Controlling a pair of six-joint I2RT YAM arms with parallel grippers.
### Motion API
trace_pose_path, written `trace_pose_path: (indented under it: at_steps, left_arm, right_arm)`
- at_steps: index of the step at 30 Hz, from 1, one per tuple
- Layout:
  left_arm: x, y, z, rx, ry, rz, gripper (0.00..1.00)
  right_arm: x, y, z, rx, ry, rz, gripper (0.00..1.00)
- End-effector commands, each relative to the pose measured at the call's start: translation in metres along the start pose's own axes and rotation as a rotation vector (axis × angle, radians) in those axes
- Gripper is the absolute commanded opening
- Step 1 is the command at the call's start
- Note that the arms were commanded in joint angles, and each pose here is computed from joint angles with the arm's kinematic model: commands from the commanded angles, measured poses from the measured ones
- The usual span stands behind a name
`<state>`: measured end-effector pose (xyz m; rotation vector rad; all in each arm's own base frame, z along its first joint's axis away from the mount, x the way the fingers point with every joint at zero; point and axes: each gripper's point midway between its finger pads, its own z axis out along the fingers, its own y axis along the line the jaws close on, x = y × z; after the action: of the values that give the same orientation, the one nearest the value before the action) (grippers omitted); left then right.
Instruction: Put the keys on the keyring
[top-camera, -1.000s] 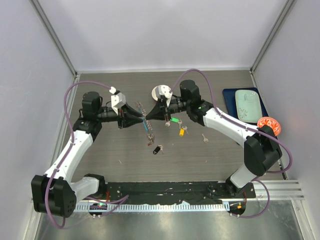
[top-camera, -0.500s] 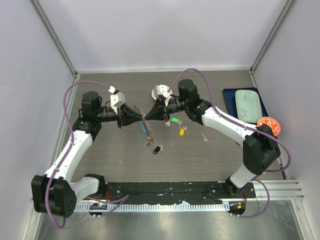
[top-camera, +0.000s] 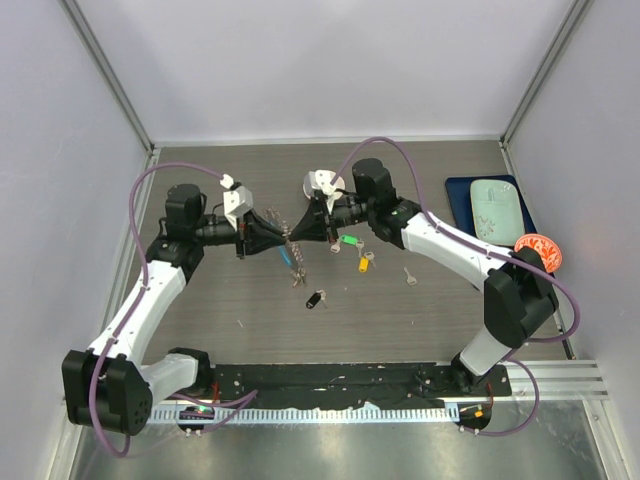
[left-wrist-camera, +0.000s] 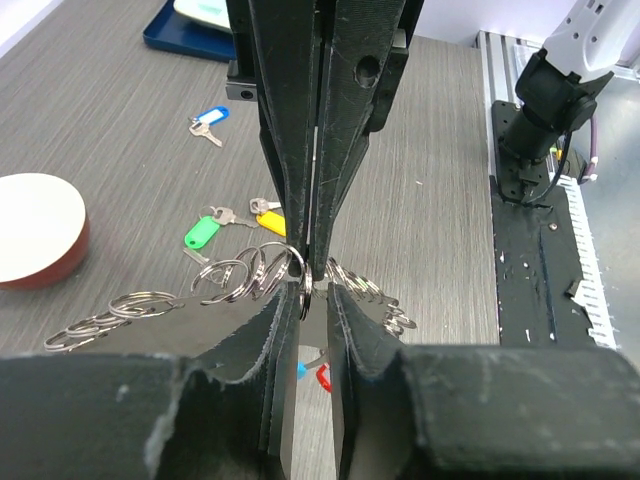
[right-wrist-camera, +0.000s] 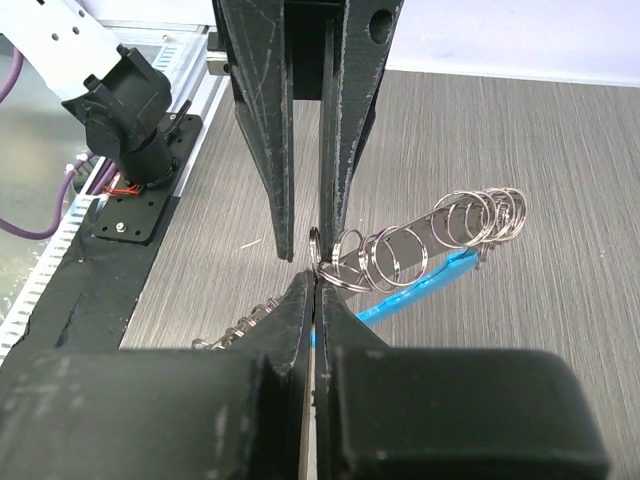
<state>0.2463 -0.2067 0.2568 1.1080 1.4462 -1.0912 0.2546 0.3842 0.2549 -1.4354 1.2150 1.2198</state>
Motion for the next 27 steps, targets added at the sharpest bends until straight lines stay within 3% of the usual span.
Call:
trace_pose_path:
  at_steps: [1, 4, 6, 9, 12, 20, 27]
  left_arm:
    - [-0.012, -0.012, 0.002, 0.042, 0.003, 0.048, 0.21]
    - [-0.011, -0.013, 0.003, 0.044, 0.013, 0.039, 0.15]
    - [-0.011, -0.012, 0.002, 0.036, 0.018, 0.048, 0.0]
    - [-0.007, -0.011, -0.001, 0.006, 0.034, 0.071, 0.0]
    - [-0.007, -0.009, -0.005, -0.048, 0.033, 0.123, 0.0]
    - [-0.003, -0.004, -0.018, -0.155, 0.092, 0.231, 0.0]
    - [-0.002, -0.002, -0.021, -0.172, 0.098, 0.273, 0.0]
  right_arm:
    - [-0.034, -0.009, 0.003, 0.025, -0.052, -0.118, 0.01]
    - [-0.034, -0.008, 0.004, 0.022, -0.051, -0.12, 0.01]
    - [-0.035, -0.008, 0.004, 0.025, -0.051, -0.118, 0.01]
    - [-0.038, -0.008, 0.001, 0.047, -0.049, -0.118, 0.05]
    - [-0.036, -0.012, -0.004, 0.093, -0.04, -0.116, 0.22]
    - [-0.041, -0.056, -0.03, 0.371, -0.057, -0.048, 0.32]
    - [-0.041, -0.035, -0.021, 0.228, -0.091, -0.068, 0.48]
